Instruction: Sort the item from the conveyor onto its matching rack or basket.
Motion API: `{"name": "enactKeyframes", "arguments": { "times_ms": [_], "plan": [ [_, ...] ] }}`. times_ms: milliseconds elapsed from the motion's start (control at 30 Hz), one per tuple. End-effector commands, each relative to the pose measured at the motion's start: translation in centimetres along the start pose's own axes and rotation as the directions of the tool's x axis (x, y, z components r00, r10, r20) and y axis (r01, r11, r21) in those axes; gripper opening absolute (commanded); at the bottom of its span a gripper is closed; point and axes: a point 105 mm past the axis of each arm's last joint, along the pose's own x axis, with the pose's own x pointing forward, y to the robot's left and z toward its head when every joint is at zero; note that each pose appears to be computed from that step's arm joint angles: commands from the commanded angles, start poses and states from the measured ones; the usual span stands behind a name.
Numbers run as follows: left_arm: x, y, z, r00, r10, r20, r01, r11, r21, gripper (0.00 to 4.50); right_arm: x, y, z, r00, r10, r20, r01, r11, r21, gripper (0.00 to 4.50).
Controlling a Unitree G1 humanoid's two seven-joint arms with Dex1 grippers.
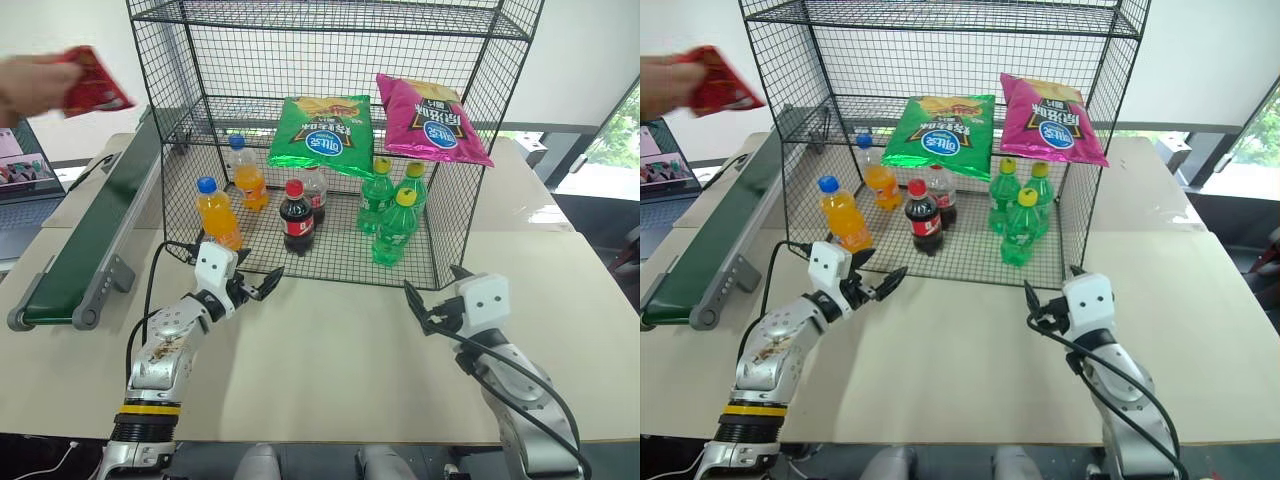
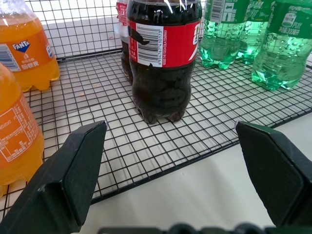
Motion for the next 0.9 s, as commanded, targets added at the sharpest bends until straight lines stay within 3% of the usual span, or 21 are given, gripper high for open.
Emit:
{"name": "enactKeyframes", "arguments": {
  "times_ms": [33,367,500,567,767,900],
  "plan": [
    [-0.3,0.2,1.5,0.998,0.013,0.059,-0.015,0.999,0.036,4.50,0.3,0.0,1.4,0.998,0.004,0.059,-0.003,1.000,-0.005,4.45],
    [-0.6,1.0,1.7,0.997,0.041,0.062,-0.044,0.998,0.042,4.50,0.2,0.2,1.6,0.998,0.022,0.061,-0.022,1.000,-0.007,4.45],
    [-1.2,1.8,2.1,0.996,0.061,0.067,-0.064,0.997,0.043,4.50,0.4,0.9,2.5,0.991,0.105,0.084,-0.105,0.995,-0.004,4.45],
    [-1.8,2.1,2.5,0.996,0.061,0.071,-0.063,0.998,0.023,4.50,0.6,1.7,4.1,0.969,0.212,0.125,-0.215,0.976,0.013,4.45],
    [-5.6,5.2,6.2,0.966,0.192,0.174,-0.159,0.970,-0.185,4.50,1.1,3.3,7.6,0.875,0.440,0.202,-0.448,0.894,-0.004,4.45],
    [-8.6,7.8,7.3,0.910,0.370,0.189,-0.247,0.848,-0.468,4.50,2.0,4.4,9.6,0.802,0.537,0.261,-0.550,0.835,-0.029,4.45]
  ]
}}
